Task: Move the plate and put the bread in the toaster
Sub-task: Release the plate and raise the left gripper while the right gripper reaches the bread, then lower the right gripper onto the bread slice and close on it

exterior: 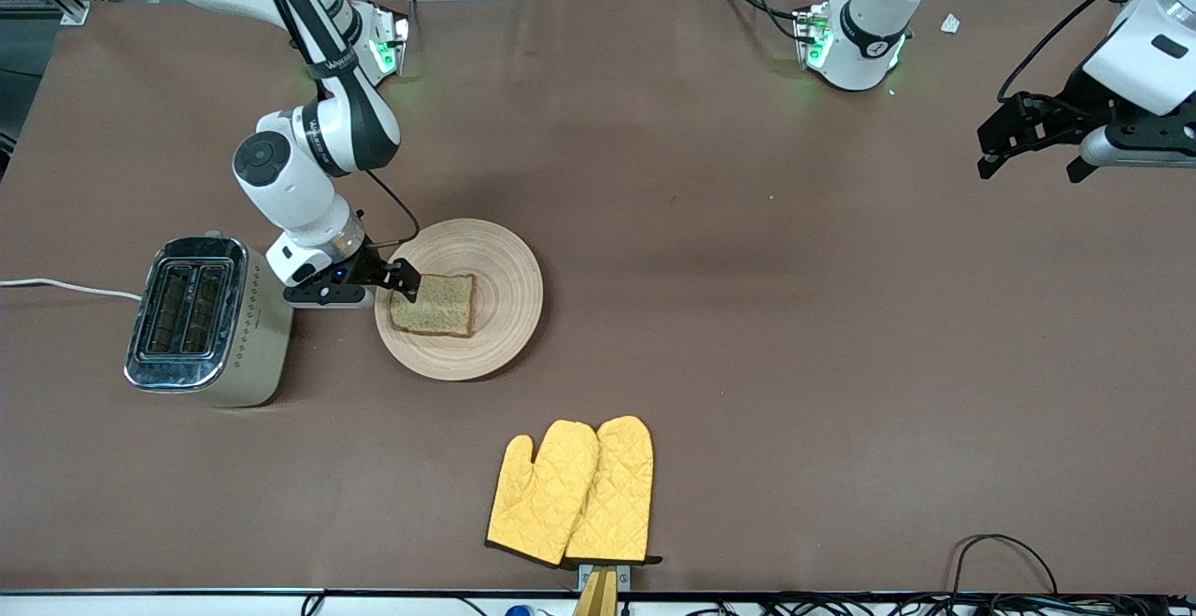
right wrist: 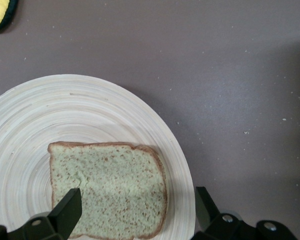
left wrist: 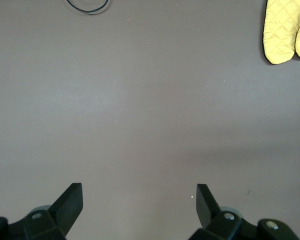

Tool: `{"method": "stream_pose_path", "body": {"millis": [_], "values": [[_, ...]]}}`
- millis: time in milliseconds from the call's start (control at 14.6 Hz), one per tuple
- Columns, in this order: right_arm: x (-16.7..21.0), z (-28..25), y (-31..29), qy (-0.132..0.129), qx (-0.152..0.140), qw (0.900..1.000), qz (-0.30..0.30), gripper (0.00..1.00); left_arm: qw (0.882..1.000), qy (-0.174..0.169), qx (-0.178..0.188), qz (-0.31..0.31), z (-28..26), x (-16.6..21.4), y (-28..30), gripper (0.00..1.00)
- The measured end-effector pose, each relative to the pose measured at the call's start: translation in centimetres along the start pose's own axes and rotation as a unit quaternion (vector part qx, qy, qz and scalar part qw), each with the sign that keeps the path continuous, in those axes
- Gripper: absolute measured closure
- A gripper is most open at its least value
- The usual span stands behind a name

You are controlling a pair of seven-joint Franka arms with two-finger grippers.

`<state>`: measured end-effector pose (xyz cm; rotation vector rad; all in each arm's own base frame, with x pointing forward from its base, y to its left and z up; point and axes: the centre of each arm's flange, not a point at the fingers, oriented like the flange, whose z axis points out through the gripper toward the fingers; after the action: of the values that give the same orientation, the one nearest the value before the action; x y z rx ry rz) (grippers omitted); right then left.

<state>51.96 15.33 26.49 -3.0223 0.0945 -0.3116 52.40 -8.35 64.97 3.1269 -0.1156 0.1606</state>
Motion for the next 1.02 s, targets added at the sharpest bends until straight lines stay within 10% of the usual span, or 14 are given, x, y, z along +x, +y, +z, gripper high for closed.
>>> {"method": "stream_pose_path", "body": {"millis": [1025], "values": [[-0.5,1.6,0.4,0.014,-0.001,1.000,0.007,0.23,1.000,-0.005,-0.001,0.007,0.7,0.4,0.8,0.00]]}}
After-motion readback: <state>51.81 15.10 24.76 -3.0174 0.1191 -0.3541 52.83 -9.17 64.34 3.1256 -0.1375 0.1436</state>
